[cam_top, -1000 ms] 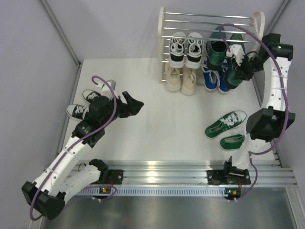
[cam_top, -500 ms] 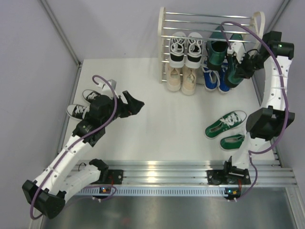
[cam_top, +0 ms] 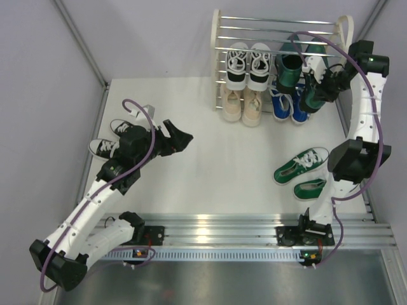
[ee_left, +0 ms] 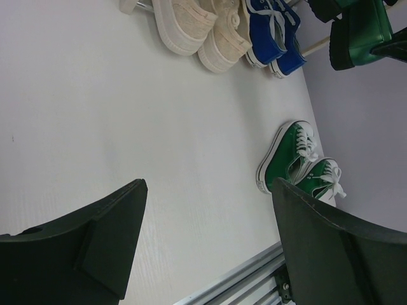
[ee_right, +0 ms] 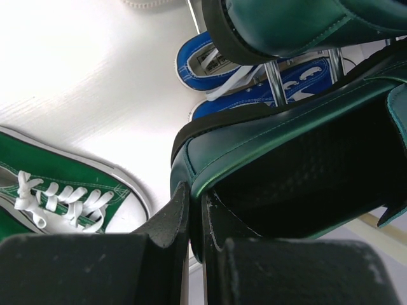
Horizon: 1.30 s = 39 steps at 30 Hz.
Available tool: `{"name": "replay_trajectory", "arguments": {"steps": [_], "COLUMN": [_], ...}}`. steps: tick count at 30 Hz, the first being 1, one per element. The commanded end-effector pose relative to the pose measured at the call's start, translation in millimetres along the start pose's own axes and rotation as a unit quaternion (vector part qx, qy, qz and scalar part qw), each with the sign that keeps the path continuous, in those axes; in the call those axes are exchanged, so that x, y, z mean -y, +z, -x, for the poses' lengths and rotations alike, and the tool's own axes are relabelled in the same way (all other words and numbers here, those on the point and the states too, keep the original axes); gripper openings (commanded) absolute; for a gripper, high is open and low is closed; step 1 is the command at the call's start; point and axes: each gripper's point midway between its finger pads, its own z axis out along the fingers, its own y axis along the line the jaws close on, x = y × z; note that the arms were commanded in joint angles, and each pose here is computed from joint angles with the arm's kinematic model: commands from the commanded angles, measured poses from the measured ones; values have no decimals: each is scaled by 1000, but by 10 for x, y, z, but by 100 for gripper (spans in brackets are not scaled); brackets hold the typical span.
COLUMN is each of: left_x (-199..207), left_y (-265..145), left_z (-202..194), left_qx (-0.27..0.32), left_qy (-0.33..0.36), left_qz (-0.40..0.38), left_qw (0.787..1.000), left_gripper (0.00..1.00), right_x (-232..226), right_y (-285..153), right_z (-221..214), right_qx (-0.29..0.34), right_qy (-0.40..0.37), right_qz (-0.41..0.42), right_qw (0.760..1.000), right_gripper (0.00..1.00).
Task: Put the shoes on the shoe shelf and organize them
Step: Place the shoe at the shoe shelf.
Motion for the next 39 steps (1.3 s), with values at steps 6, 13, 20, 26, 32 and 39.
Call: {"name": "replay_trajectory", "arguments": {"steps": [6,13,20,26,32,39], "left_x": [201,234,230,230,222,242], "left_y": [-78,-87,-87,-90,-98,-86], "left_z": [202,222,214,218,209,232], "left_qx": [27,28,28,29,29,29], "left_qy": [-11,-12,-15,-15,-17,-15], "left_qz": [-30,-35,-35,-34,-34,-35], "left_qw": [999,999,999,999,999,999], "left_gripper": [84,84,84,84,84,84], "right_x": [746,833,944,737,513,643], "right_y": [-296,-203,-155,-69,-84,20], "right_z": [495,641,742,857,1001,934], "right_qx": [55,78,90,110,149,123], "right_qy": [-111,-93,-97,-149,-176,-168], "right_qz": [-151,-170,-192,-139,-97,-115], "right_qw": [981,978,972,973,968,971], "right_gripper": [0,0,0,0,0,0]}}
